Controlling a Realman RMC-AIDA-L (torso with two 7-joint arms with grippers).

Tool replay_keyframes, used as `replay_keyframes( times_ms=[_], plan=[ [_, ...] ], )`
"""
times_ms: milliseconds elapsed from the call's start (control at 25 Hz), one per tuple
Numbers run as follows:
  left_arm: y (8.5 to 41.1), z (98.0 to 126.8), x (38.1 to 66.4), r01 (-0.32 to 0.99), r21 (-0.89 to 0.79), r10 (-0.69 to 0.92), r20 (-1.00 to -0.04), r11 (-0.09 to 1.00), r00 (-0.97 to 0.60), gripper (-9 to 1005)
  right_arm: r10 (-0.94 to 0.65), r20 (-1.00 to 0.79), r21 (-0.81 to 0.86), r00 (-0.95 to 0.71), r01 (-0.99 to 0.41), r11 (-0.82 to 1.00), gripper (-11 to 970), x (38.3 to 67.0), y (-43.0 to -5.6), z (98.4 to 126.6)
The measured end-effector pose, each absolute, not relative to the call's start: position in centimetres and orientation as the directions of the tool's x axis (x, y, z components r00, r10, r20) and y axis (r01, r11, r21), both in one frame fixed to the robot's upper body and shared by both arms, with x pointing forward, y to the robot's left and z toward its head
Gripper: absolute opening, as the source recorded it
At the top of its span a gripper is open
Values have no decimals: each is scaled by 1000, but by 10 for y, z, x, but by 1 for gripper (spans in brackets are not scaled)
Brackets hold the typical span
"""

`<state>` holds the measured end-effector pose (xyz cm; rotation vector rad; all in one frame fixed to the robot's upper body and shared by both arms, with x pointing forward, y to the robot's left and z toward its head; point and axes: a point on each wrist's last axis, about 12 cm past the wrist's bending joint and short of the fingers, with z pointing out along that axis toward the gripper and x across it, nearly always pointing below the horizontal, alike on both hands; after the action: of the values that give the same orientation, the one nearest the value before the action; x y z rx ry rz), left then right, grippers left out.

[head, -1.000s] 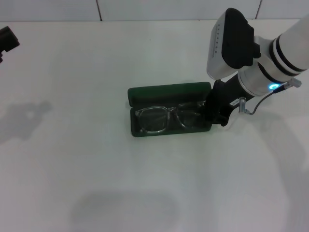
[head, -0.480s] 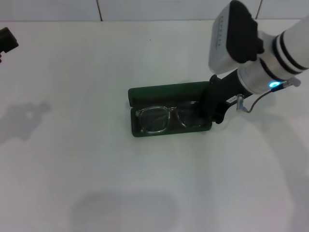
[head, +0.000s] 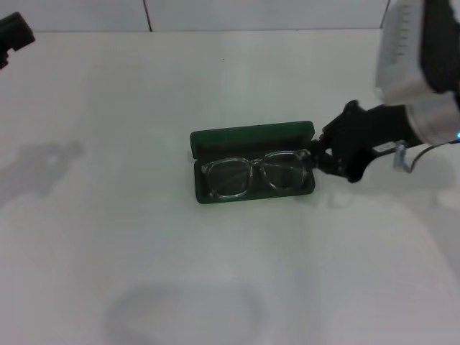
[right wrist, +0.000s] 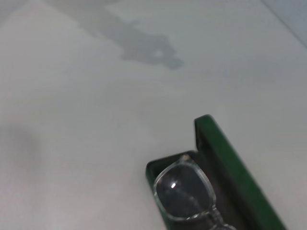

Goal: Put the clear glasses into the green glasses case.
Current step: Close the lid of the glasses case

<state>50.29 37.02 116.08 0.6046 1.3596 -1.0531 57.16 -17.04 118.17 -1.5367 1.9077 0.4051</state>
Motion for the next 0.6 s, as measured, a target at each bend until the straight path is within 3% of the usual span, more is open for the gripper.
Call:
replay_keyframes(
  times_ms=[360,400,440,600],
  plan=[
    [352,1173,529,891,-234,-224,-962,388,-155,91,-611,-778,-140,-147,-907,397,151,536,-247,1209],
    [346,1175,536,895,-239,-207,-963,377,-170,91,-611,-778,-140,-147,-907,397,151,536,-247,1209],
    [340,1176,541,899,-242,-190,-965,365,-182,91,-552,-816,-123,-173,-880,459,151,525,-274,1212],
    [304,1174,567,908,-254,-104,-967,333,-232,93,-460,-850,-60,-258,-819,570,151,510,-319,1210]
  ],
)
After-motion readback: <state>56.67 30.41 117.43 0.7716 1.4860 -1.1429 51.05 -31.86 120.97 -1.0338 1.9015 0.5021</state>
